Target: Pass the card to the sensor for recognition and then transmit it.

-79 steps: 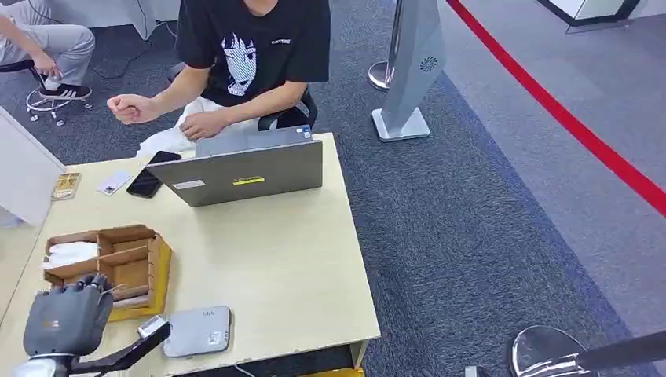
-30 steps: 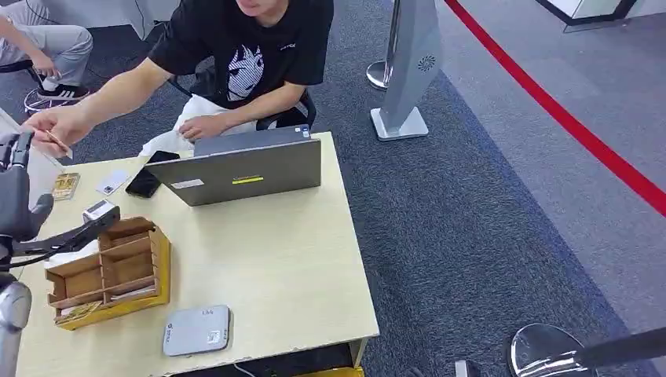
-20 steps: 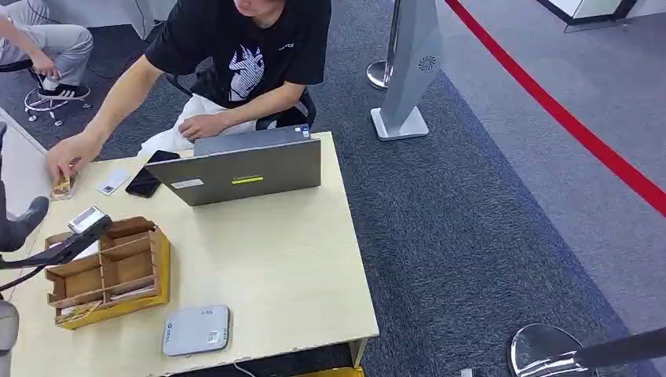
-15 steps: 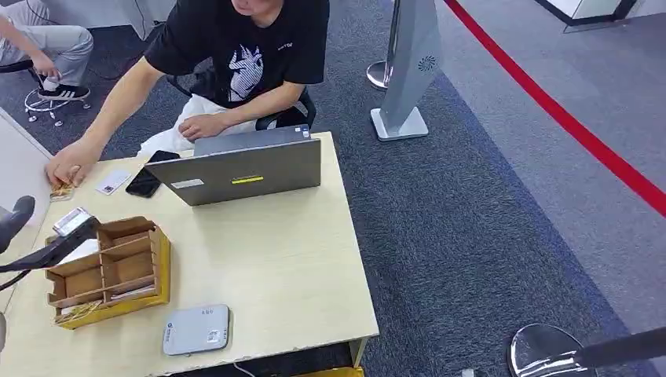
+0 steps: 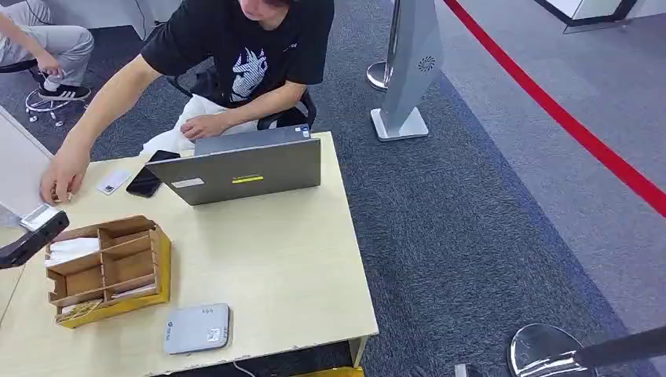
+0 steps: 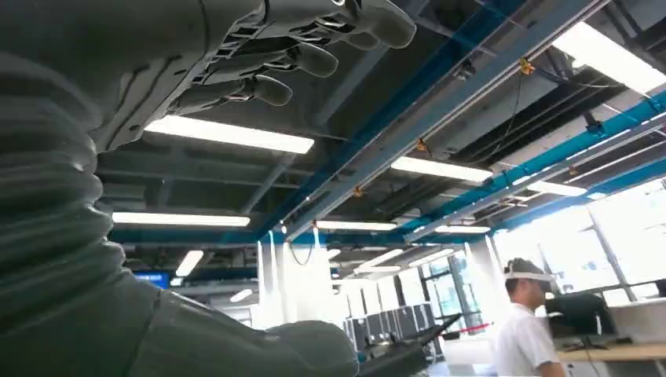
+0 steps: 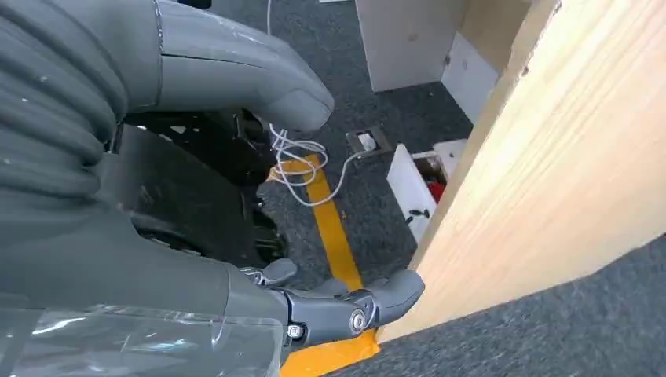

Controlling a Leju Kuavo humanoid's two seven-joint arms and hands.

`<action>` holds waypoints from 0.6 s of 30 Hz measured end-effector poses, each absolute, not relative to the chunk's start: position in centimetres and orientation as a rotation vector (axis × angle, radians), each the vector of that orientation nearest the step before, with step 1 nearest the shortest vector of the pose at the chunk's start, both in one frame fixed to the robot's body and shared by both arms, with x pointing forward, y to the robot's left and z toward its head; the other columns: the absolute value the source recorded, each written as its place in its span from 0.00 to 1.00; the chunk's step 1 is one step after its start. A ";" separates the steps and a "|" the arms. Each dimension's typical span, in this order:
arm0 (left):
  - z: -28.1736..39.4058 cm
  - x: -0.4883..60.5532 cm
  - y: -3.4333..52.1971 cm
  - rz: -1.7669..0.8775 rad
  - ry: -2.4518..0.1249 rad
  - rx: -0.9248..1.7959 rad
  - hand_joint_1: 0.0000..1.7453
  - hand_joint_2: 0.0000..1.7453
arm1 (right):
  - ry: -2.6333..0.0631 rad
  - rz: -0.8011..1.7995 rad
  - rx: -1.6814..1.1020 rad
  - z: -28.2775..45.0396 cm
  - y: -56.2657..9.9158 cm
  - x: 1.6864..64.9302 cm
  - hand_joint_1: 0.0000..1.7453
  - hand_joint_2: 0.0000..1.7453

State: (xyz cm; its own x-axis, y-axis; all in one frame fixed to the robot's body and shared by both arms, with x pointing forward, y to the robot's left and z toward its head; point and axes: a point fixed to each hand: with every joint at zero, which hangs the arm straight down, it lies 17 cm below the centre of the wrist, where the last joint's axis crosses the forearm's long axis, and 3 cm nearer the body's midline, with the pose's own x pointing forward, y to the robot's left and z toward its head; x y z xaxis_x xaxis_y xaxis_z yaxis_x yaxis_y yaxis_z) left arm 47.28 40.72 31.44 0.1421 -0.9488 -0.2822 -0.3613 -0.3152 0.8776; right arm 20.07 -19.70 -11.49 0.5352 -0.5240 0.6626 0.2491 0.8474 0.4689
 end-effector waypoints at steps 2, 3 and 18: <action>31.6 47.8 40.7 -1.170 -1.251 1.786 0.00 1.00 | -0.899 -0.473 0.342 -11.5 -19.7 20.3 0.00 1.00; 31.6 48.0 40.8 -1.175 -1.246 1.789 0.00 1.00 | -0.899 -0.475 0.343 -11.5 -19.7 20.3 0.00 1.00; 38.0 43.3 36.0 -0.336 -1.996 1.019 0.00 1.00 | -0.857 -0.731 0.332 -11.9 -21.6 19.8 0.00 1.00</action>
